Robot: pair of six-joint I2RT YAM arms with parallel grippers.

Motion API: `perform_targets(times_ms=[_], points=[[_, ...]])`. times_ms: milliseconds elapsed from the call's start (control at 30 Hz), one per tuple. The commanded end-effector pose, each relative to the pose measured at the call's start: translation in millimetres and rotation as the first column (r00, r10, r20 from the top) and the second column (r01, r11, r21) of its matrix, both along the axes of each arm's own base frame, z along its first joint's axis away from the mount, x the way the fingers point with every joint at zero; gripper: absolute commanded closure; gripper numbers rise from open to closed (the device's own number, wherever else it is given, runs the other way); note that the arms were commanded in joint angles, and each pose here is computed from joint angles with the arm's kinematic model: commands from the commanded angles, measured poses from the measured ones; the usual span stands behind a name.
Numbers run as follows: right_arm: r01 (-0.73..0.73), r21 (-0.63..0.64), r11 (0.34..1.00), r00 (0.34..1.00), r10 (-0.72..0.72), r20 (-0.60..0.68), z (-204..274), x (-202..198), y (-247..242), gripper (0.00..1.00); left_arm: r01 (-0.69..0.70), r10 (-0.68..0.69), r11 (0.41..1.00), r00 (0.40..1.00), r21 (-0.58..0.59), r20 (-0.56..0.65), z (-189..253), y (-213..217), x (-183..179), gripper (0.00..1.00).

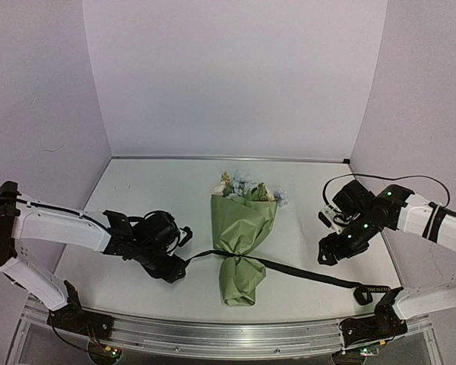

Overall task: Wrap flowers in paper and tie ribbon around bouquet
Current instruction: Cross the half-tied ribbon over the folded bouquet.

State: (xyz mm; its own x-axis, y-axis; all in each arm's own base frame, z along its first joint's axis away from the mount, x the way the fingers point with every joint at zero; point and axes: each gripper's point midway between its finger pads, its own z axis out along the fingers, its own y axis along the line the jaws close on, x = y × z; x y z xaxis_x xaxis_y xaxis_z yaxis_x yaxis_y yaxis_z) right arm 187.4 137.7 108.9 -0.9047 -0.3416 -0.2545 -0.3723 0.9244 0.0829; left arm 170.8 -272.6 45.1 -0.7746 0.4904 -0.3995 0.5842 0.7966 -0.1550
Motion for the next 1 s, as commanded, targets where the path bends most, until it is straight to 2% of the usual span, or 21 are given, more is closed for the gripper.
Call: perform_targets(times_ms=[0,233,333,400,467,567,733,833,967], points=[[-0.012,0.005,1.000,0.999,0.012,0.049,6.4,5.8,2.8,0.25,-0.008,0.007,1.000,1.000,0.030,0.016,-11.6,-1.2,4.9,0.57],[-0.015,-0.010,1.000,0.999,0.015,0.051,2.1,6.8,1.6,0.26,-0.011,0.009,0.994,1.000,0.106,0.022,-24.2,0.3,11.3,0.64],[-0.016,-0.012,1.000,0.999,0.017,0.050,0.1,7.0,1.9,0.27,-0.007,0.005,0.993,1.000,0.117,0.019,-27.1,-1.9,13.0,0.72],[-0.019,-0.021,1.000,0.999,0.020,0.047,-2.3,6.8,0.8,0.27,-0.004,0.001,0.993,1.000,0.115,0.022,-26.1,-3.5,14.0,0.82],[-0.025,-0.035,0.999,0.999,0.027,0.047,-5.5,6.7,-1.3,0.28,-0.007,0.002,0.996,0.999,0.094,0.051,-16.9,-5.8,18.0,0.98],[-0.033,-0.066,0.997,0.998,0.036,0.049,-10.4,7.2,-5.8,0.28,-0.003,0.000,1.000,0.988,0.018,0.153,16.7,-14.7,31.5,1.00],[-0.067,-0.078,0.995,0.996,0.071,0.052,-24.7,10.6,-3.9,0.28,0.133,-0.067,0.976,0.936,-0.172,0.345,93.7,-49.4,46.7,1.00],[-0.088,-0.078,0.993,0.993,0.094,0.067,-36.1,16.8,0.5,0.27,0.237,-0.133,0.947,0.903,-0.216,0.408,117.4,-73.0,49.7,1.00],[-0.099,-0.111,0.989,0.993,0.106,0.061,-48.4,22.2,-0.2,0.28,0.346,-0.221,0.913,0.866,-0.218,0.449,127.9,-108.9,57.8,1.00]])
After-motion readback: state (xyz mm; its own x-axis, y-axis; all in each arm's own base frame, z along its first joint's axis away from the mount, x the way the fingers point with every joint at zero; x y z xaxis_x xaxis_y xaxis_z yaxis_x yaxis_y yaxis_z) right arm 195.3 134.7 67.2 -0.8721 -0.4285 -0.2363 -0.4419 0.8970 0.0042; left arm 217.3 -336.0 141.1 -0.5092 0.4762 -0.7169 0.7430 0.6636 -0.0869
